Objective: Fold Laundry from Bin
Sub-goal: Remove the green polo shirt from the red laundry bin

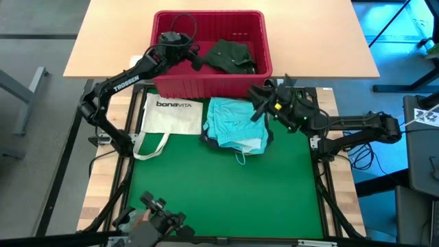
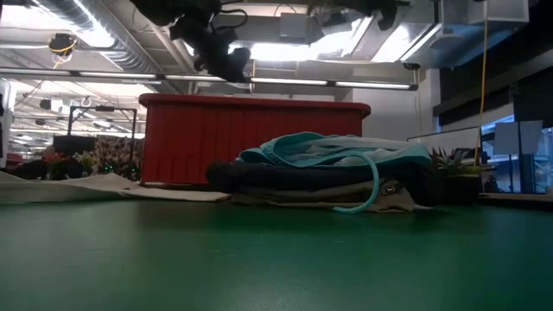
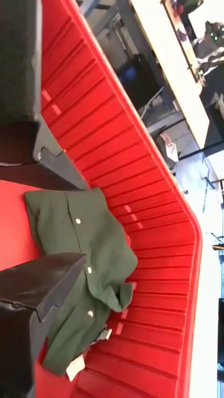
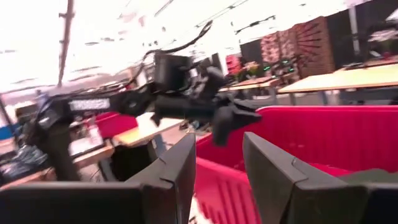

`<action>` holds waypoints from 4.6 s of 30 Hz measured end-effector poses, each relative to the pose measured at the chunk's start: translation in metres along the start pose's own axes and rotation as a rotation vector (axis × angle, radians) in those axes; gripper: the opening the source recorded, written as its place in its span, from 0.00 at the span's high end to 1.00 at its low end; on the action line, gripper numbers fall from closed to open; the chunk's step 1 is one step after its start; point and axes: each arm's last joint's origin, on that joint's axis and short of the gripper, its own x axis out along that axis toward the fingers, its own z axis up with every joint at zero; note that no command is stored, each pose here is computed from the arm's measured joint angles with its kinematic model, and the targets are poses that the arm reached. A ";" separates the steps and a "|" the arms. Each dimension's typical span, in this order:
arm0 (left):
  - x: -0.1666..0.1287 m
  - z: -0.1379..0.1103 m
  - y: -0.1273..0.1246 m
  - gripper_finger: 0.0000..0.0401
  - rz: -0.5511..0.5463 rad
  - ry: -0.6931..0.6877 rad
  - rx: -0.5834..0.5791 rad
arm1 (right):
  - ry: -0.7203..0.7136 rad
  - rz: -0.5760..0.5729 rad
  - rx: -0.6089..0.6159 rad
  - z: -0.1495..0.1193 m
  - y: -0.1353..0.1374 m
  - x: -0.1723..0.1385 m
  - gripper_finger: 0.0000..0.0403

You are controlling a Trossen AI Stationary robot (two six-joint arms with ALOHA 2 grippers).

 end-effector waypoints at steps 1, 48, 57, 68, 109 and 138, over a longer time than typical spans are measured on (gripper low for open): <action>0.000 0.000 -0.001 0.58 -0.002 -0.001 0.001 | -0.002 -0.010 -0.003 0.002 -0.003 0.002 0.67; -0.015 0.007 -0.055 0.58 -0.356 -0.027 -0.053 | 0.780 -0.471 -0.146 -0.023 -0.237 0.244 0.25; -0.019 0.008 -0.066 0.58 -0.385 -0.031 -0.041 | 0.762 -0.428 -0.222 -0.052 -0.248 0.259 0.25; -0.019 0.008 -0.066 0.58 -0.383 -0.031 -0.041 | 0.880 -0.365 -0.544 -0.073 -0.256 0.262 0.25; -0.019 0.008 -0.066 0.58 -0.386 -0.028 -0.040 | 1.284 -0.195 -1.094 -0.171 -0.299 0.258 0.25; -0.024 0.010 -0.063 0.58 -0.361 -0.022 -0.086 | 1.292 -0.165 -1.197 -0.179 -0.303 0.259 0.96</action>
